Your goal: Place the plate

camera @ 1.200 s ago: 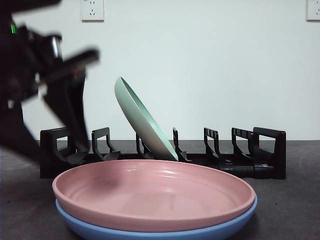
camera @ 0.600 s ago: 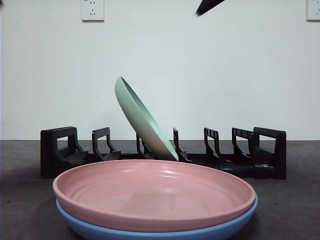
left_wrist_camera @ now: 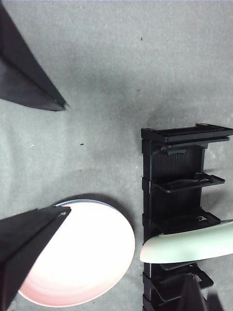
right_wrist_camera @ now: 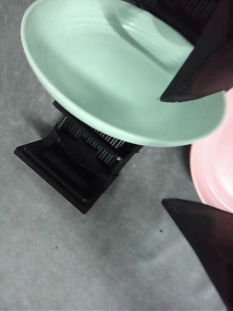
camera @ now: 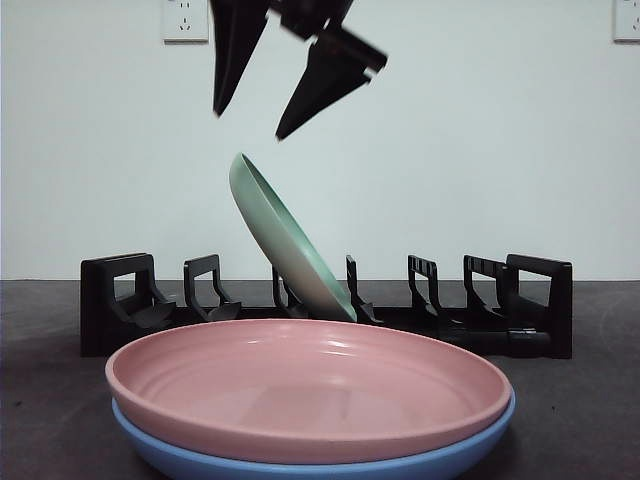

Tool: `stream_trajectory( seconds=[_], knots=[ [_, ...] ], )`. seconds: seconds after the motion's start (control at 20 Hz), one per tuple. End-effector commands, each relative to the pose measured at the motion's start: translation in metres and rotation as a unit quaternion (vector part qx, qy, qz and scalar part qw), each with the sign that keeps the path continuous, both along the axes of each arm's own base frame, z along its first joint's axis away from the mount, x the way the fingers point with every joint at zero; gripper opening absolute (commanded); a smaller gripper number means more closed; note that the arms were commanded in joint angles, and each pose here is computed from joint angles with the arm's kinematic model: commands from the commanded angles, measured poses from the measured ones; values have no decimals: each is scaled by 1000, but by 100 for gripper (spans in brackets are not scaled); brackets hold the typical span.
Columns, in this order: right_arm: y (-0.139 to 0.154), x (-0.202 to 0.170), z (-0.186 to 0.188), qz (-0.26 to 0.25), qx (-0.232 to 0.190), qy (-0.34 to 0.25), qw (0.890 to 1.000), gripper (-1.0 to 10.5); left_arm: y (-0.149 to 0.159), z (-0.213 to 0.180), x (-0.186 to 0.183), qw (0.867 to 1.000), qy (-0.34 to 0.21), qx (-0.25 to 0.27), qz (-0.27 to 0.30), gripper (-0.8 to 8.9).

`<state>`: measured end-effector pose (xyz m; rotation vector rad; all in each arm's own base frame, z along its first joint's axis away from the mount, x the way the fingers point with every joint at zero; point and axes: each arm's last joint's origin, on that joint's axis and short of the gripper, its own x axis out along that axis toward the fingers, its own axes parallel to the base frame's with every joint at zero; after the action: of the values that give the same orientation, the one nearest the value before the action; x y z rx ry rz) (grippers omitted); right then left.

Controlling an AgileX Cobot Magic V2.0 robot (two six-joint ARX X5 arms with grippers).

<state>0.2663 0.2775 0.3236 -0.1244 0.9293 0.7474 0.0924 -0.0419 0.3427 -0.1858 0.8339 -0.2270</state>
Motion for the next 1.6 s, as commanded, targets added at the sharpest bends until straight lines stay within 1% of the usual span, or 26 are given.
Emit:
stream_trajectory(
  seconds=[0.05,0.2,0.35,0.45,0.65,0.8,0.95,1.1,1.4,1.45,1.5,1.55,1.6],
  knots=[
    [13,8,-9,10,0,-11,1000,312,0,6,1,1000,-16,8,5,312],
    [21,16,-21,9,2,-14,1000,310,1,6,1,999,-21,19,15,312],
    [25,23,-34,6,-7,-6,1000,276,1,6,1,999,-22,22,13,312],
    [26,26,-40,5,-13,0,1000,222,1,6,1,999,-23,23,12,312],
    [26,26,-41,2,-13,3,1000,19,1,6,1,999,-24,28,7,312],
    [25,25,-39,4,-12,8,1000,13,1,6,1,999,-25,28,7,312],
    [21,20,-24,9,-1,5,1000,13,1,6,1,999,-26,28,7,312],
    [12,10,4,28,19,-2,999,13,1,7,1,999,-28,27,7,312],
    [-12,-33,59,81,25,-52,995,13,0,8,3,999,-40,22,6,311],
    [-16,-42,65,96,20,-61,993,13,0,8,3,999,-40,22,6,311],
    [-19,-53,71,111,6,-72,991,13,0,8,3,999,-39,23,6,311],
    [-22,-63,75,117,-22,-94,988,13,0,8,3,999,-39,23,6,311],
    [-23,-74,77,122,-60,-121,983,13,0,8,3,999,-39,23,6,310]
  ],
)
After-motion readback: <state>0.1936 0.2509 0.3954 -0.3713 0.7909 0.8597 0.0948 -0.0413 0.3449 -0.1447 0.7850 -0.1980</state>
